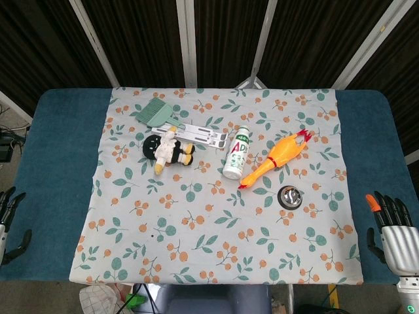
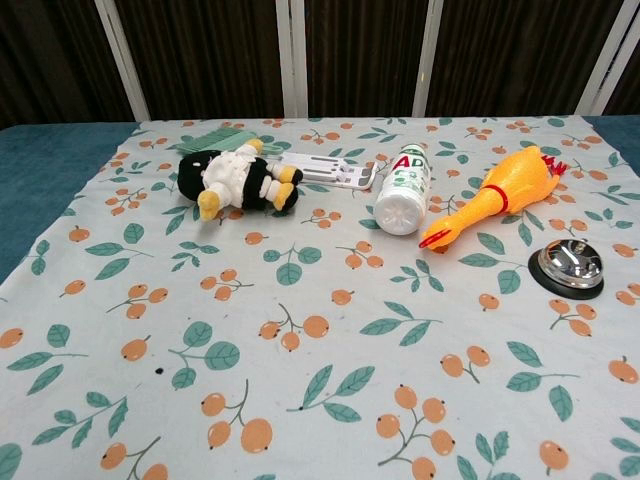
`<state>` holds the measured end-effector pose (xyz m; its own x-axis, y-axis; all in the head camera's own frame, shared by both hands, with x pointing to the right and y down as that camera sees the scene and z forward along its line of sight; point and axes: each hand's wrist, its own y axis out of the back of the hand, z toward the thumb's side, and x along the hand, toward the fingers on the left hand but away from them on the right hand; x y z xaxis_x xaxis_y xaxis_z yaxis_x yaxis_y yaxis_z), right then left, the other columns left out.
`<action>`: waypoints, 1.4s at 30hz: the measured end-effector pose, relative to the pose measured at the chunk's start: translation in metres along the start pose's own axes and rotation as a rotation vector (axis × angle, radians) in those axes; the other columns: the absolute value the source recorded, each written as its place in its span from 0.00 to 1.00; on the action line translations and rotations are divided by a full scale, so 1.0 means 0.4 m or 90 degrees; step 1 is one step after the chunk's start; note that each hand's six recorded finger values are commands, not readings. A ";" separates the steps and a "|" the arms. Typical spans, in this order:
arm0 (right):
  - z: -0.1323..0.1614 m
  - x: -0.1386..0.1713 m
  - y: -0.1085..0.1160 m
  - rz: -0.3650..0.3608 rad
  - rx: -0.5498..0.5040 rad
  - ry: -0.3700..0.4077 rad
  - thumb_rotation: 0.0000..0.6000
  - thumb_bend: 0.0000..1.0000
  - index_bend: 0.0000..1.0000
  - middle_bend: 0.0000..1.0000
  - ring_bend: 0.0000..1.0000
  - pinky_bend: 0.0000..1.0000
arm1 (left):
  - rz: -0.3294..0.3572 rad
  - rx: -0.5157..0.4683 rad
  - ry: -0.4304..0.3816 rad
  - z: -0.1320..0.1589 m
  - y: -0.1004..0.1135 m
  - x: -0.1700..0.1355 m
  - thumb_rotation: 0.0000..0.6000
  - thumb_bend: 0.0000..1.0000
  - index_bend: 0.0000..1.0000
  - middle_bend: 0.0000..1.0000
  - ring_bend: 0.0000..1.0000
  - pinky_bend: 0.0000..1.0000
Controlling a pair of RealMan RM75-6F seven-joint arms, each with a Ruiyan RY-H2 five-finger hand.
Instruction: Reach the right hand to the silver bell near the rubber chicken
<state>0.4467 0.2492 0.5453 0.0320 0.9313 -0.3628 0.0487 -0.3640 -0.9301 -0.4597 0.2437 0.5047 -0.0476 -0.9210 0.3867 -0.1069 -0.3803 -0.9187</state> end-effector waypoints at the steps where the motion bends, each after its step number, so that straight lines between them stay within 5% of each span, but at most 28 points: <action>1: 0.001 0.001 -0.001 0.001 0.000 0.000 1.00 0.69 0.00 0.00 0.00 0.00 | -0.002 0.000 0.000 0.000 0.000 0.000 1.00 0.57 0.11 0.00 0.00 0.00; 21: 0.037 0.001 -0.040 0.043 -0.002 0.033 1.00 0.69 0.00 0.00 0.00 0.00 | 0.005 0.008 0.001 0.007 0.004 -0.010 1.00 0.57 0.11 0.00 0.00 0.00; 33: 0.156 -0.008 -0.084 0.088 -0.065 0.106 1.00 0.69 0.00 0.00 0.00 0.00 | -0.003 0.017 0.013 0.006 -0.008 -0.005 1.00 0.57 0.11 0.00 0.00 0.00; 42: 0.249 -0.097 -0.140 0.146 -0.102 0.139 1.00 0.69 0.00 0.00 0.00 0.00 | -0.003 0.018 0.015 0.004 -0.009 -0.001 1.00 0.57 0.11 0.00 0.00 0.00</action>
<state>0.3434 0.2346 0.6057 0.2726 0.8065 -0.5247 0.1715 -0.5773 -0.7983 -0.4575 0.2454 0.5078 -0.0713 -0.9168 0.3930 -0.0791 -0.3876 -0.9184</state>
